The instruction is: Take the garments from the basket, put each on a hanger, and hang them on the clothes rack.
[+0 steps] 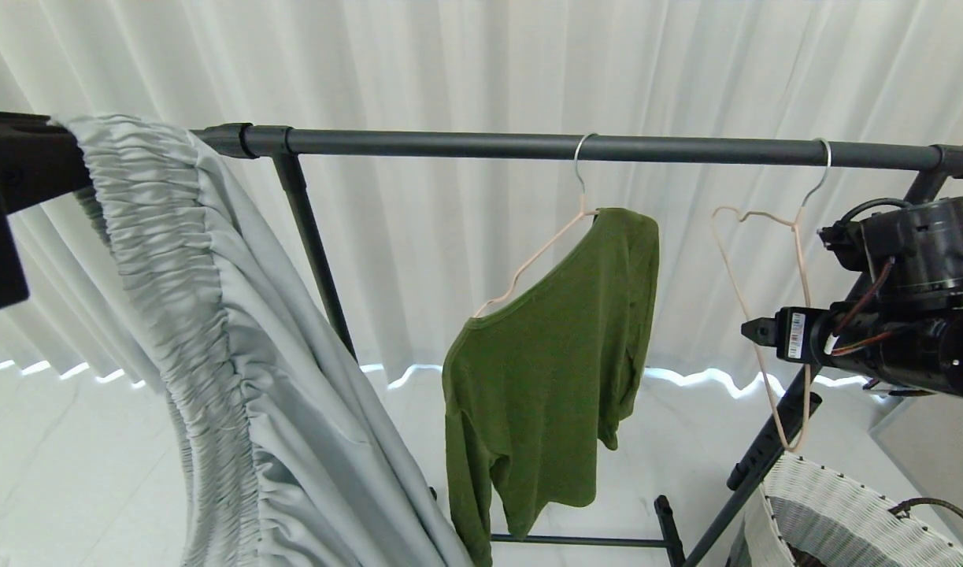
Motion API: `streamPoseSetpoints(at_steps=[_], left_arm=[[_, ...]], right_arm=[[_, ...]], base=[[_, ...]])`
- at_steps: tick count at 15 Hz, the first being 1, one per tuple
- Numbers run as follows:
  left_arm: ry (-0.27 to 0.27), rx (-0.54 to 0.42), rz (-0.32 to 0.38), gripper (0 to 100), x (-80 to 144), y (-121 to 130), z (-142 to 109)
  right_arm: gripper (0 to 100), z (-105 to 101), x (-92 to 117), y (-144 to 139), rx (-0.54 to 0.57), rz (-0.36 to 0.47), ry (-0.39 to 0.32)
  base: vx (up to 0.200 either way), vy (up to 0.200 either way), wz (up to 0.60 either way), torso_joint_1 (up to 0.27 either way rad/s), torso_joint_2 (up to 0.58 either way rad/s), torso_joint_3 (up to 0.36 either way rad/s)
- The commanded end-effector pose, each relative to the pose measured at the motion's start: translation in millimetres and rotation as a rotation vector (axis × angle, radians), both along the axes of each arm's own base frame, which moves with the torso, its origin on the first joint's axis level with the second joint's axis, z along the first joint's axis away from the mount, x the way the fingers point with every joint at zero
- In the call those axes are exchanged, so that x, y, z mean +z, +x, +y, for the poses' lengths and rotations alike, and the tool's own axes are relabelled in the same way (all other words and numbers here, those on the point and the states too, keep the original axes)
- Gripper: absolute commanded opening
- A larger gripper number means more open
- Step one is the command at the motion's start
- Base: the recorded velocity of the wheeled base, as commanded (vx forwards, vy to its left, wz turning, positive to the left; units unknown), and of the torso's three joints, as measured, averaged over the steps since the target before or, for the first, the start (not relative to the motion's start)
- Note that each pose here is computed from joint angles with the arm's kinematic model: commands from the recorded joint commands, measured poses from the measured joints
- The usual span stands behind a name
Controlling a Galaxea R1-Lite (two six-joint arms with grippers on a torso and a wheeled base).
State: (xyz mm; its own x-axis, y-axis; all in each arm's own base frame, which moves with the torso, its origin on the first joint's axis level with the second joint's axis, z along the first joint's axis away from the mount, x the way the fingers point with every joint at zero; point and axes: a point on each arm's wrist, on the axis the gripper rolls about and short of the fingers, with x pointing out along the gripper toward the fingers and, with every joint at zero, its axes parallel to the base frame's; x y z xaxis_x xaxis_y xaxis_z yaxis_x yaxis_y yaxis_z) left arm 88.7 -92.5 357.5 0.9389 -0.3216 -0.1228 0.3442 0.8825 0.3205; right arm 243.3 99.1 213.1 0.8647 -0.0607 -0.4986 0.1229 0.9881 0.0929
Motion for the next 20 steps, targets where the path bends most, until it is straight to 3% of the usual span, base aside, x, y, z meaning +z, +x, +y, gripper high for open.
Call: streamPoseSetpoints(at_steps=[1,8,9,20], left_arm=[[-0.005,0.001,-0.004,0,0.3,-2.0,2.5],[0.002,0.000,0.000,0,-1.7,-1.6,2.0],[0.001,0.001,0.001,0,-1.7,-1.6,2.0],[0.000,0.000,-0.002,0,-1.1,-2.0,2.5]], right_arm=[[100,1.5,-4.4,3.3,0.000,0.016,-0.007],[100,2.6,-9.4,10.8,-0.006,0.015,-0.006],[0,2.0,-9.8,11.4,-0.009,0.016,-0.006],[0,-6.0,5.7,-0.7,-0.005,-0.036,-0.014]], base=[[0.000,0.000,0.00,0.000,0.00,0.000],[0.000,0.000,0.00,0.000,0.00,0.000],[0.000,0.000,0.00,0.000,0.00,0.000],[0.000,0.000,0.00,0.000,0.00,0.000]])
